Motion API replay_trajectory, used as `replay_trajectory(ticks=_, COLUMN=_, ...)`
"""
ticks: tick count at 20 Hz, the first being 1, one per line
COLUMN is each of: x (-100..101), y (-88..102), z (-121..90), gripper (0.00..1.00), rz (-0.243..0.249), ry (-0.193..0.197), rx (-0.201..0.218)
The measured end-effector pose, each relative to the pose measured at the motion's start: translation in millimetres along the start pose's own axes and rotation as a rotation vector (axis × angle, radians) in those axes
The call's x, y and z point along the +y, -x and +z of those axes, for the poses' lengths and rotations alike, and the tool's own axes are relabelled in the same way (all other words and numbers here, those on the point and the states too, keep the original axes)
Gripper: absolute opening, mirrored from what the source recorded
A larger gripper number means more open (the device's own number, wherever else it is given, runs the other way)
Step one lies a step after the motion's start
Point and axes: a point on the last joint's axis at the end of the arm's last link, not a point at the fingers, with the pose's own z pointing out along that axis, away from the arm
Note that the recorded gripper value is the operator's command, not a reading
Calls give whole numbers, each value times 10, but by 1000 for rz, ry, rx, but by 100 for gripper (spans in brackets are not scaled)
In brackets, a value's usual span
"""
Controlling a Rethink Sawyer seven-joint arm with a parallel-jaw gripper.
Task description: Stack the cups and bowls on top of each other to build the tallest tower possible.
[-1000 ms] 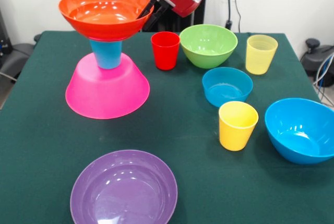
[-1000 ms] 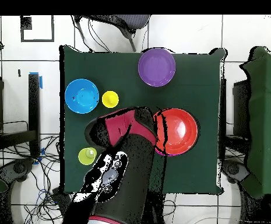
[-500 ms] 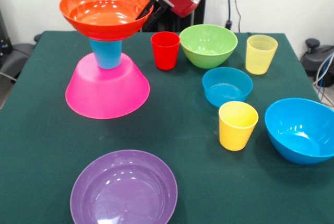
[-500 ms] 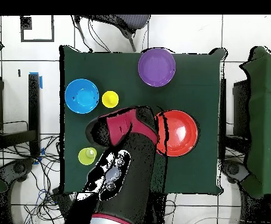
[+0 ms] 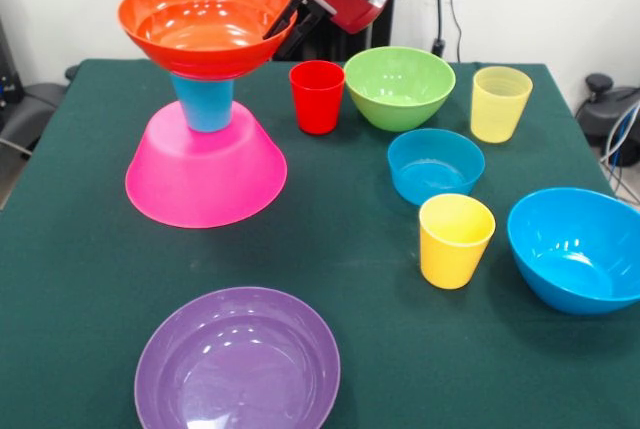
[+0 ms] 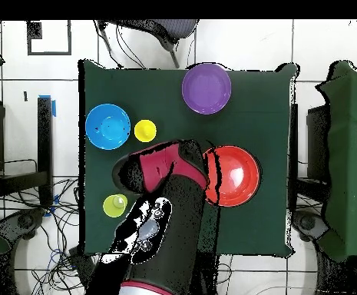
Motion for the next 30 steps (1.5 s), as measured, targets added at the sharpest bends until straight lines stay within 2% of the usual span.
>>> replay_trajectory(ticks=11, x=15, y=0, z=-8, gripper=0, rz=-1, ry=7, rx=0)
replay_trajectory(ticks=14, x=-13, y=-54, z=9, gripper=0, rz=-4, ry=5, rx=8)
replay_trajectory(ticks=20, x=-196, y=-411, z=134, gripper=0, rz=-31, ry=-20, rx=59)
replay_trajectory(ticks=25, x=-304, y=-614, z=244, gripper=0, rz=-57, ry=-27, rx=66)
replay_trajectory(ticks=30, x=-345, y=-695, z=289, gripper=0, rz=-62, ry=-15, rx=61)
